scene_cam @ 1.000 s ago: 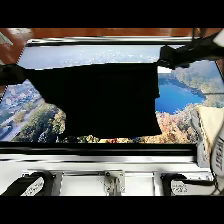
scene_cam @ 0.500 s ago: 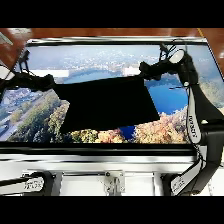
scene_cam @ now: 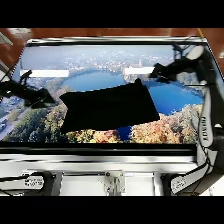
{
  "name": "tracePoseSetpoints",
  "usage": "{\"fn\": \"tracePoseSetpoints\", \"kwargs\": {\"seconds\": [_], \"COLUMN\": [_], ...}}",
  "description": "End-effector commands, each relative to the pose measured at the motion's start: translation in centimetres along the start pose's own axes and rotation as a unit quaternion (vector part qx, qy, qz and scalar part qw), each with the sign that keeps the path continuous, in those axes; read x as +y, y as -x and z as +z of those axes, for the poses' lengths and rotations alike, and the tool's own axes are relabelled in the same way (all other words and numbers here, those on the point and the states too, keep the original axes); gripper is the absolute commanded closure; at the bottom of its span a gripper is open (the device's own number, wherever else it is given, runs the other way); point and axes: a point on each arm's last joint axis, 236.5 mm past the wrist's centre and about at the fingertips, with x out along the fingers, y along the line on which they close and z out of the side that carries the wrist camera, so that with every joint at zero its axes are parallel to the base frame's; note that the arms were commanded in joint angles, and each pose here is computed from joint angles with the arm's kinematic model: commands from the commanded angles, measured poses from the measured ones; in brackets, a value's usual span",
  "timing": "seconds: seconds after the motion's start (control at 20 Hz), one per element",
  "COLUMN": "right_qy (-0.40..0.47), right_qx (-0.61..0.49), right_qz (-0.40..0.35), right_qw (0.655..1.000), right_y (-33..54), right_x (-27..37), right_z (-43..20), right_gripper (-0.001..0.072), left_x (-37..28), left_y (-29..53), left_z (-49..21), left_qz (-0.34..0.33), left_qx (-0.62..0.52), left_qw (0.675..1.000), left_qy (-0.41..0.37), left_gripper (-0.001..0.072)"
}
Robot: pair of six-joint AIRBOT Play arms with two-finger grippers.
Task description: Fold the shirts.
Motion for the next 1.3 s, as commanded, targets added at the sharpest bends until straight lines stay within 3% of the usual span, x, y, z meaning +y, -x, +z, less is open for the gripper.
{"fn": "tracePoseSetpoints", "kwargs": {"seconds": [0.0, 0.05, 0.3, 0.75, 0.9, 0.95, 1.05, 1.15, 1.2, 1.25], "right_qy": [-0.048, -0.074, -0.149, -0.151, -0.148, -0.146, -0.149, -0.165, -0.173, -0.182], "right_qx": [0.116, 0.13, 0.147, 0.121, 0.14, 0.156, 0.18, 0.196, 0.201, 0.204], "right_qz": [-0.05, -0.032, 0.084, 0.083, 0.063, 0.051, 0.051, 0.053, 0.053, 0.054], "right_qw": [0.991, 0.988, 0.974, 0.978, 0.977, 0.976, 0.971, 0.965, 0.963, 0.96], "right_y": [4.8, 4.8, 0.5, -0.9, -0.8, -0.8, -1.3, -2.4, -3.0, -3.6], "right_x": [-7.3, -8.1, -7.2, -7.0, -7.9, -8.4, -8.6, -8.8, -9.0, -9.1], "right_z": [-6.9, -8.2, -11.9, -10.9, -12.0, -12.8, -14.5, -16.2, -16.9, -17.6], "right_gripper": [0.0119, 0.0118, 0.0116, 0.0116, 0.0116, 0.0005, 0.0009, 0.0009, 0.001, 0.001], "left_x": [4.0, 4.4, 3.2, 1.1, 1.4, 1.5, 1.5, 1.4, 1.3, 0.8], "left_y": [1.4, 0.4, -7.1, -11.7, -11.9, -11.8, -11.8, -11.8, -11.8, -11.7], "left_z": [-5.6, -7.2, -12.6, -10.6, -9.4, -9.3, -9.3, -9.3, -9.4, -9.4], "left_qz": [0.031, 0.024, -0.055, -0.045, -0.037, -0.036, -0.036, -0.037, -0.04, -0.048], "left_qx": [0.037, 0.041, 0.038, -0.024, -0.047, -0.051, -0.051, -0.051, -0.049, -0.049], "left_qw": [0.998, 0.998, 0.994, 0.996, 0.993, 0.993, 0.993, 0.993, 0.993, 0.994], "left_qy": [0.031, 0.046, 0.091, 0.073, 0.098, 0.1, 0.1, 0.1, 0.097, 0.09], "left_gripper": [0.0044, -0.0009, -0.0008, 0.0002, 0.02, 0.0229, 0.036, 0.0444, 0.0581, 0.0652]}}
